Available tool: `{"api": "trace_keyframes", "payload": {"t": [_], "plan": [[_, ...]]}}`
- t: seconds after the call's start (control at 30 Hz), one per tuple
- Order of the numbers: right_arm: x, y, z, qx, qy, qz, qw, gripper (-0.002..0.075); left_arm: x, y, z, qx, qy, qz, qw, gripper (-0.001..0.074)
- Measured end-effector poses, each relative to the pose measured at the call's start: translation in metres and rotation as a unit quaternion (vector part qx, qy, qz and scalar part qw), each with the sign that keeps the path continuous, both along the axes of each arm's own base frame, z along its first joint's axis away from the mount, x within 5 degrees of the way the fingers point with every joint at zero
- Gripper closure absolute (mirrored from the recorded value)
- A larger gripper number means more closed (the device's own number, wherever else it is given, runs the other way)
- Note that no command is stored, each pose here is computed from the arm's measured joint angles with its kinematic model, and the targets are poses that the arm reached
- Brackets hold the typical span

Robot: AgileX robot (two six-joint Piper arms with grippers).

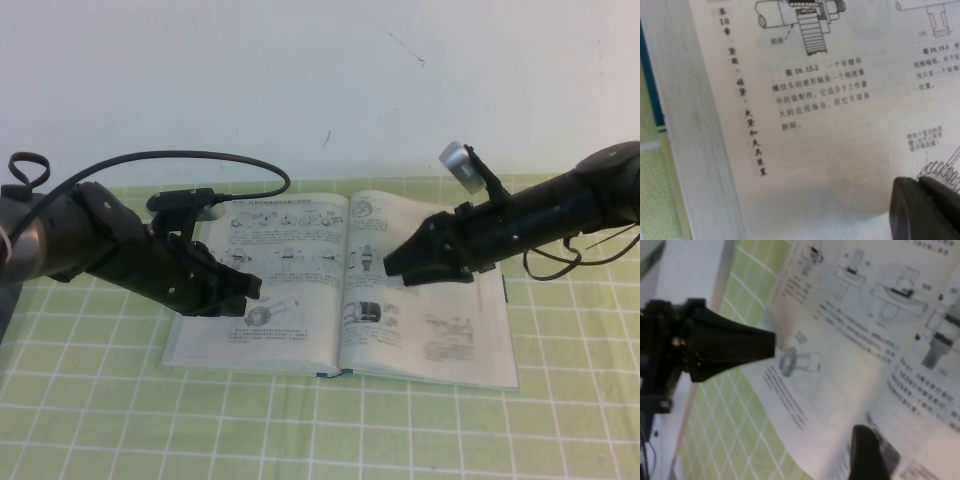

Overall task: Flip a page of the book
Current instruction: Open the closed book

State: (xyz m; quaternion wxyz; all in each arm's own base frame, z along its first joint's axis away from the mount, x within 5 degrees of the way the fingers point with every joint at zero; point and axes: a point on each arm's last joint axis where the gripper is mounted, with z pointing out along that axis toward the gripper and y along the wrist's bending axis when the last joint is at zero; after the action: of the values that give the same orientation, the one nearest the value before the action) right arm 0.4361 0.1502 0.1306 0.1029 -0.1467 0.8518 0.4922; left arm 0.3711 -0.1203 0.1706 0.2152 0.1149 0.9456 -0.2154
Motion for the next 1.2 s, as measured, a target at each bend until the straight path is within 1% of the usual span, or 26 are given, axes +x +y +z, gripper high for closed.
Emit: {"api": "trace_keyframes", "payload": {"t": [0.07,0.13,0.2,0.33,0.43,0.57,0.77,0.9,1.0,1.2], "plan": [[-0.002,-0.003,-0.001,-0.033,0.001,0.011,0.999,0.0338,0.000,0.000,0.000,0.000,0.000,0.000,1.000,0.0739],[-0.002,-0.013,-0.001,-0.078,0.004,0.019,0.997,0.0338,0.000,0.000,0.000,0.000,0.000,0.000,1.000,0.0739],[0.000,-0.025,0.006,-0.125,0.004,0.024,0.992,0.0338,0.000,0.000,0.000,0.000,0.000,0.000,1.000,0.0739],[0.004,-0.044,0.028,-0.226,-0.002,0.038,0.973,0.0338,0.000,0.000,0.000,0.000,0.000,0.000,1.000,0.0739],[0.004,-0.048,0.035,-0.258,0.001,0.040,0.965,0.0338,0.000,0.000,0.000,0.000,0.000,0.000,1.000,0.0739],[0.003,-0.044,0.031,-0.262,0.011,0.043,0.964,0.0338,0.000,0.000,0.000,0.000,-0.001,0.001,1.000,0.0739],[0.003,-0.040,0.009,-0.265,0.036,0.050,0.962,0.0338,0.000,0.000,0.000,0.000,-0.001,0.001,1.000,0.0739],[0.006,-0.038,0.002,-0.254,0.046,0.039,0.965,0.0338,0.001,0.000,0.000,0.000,-0.002,0.001,1.000,0.0739],[0.008,-0.034,0.000,-0.228,0.055,0.026,0.972,0.0338,0.001,0.000,0.001,0.000,-0.003,0.002,1.000,0.0739],[0.012,-0.022,-0.009,-0.148,0.066,0.014,0.987,0.0338,0.001,0.000,0.001,0.000,-0.003,0.002,1.000,0.0739]]}}
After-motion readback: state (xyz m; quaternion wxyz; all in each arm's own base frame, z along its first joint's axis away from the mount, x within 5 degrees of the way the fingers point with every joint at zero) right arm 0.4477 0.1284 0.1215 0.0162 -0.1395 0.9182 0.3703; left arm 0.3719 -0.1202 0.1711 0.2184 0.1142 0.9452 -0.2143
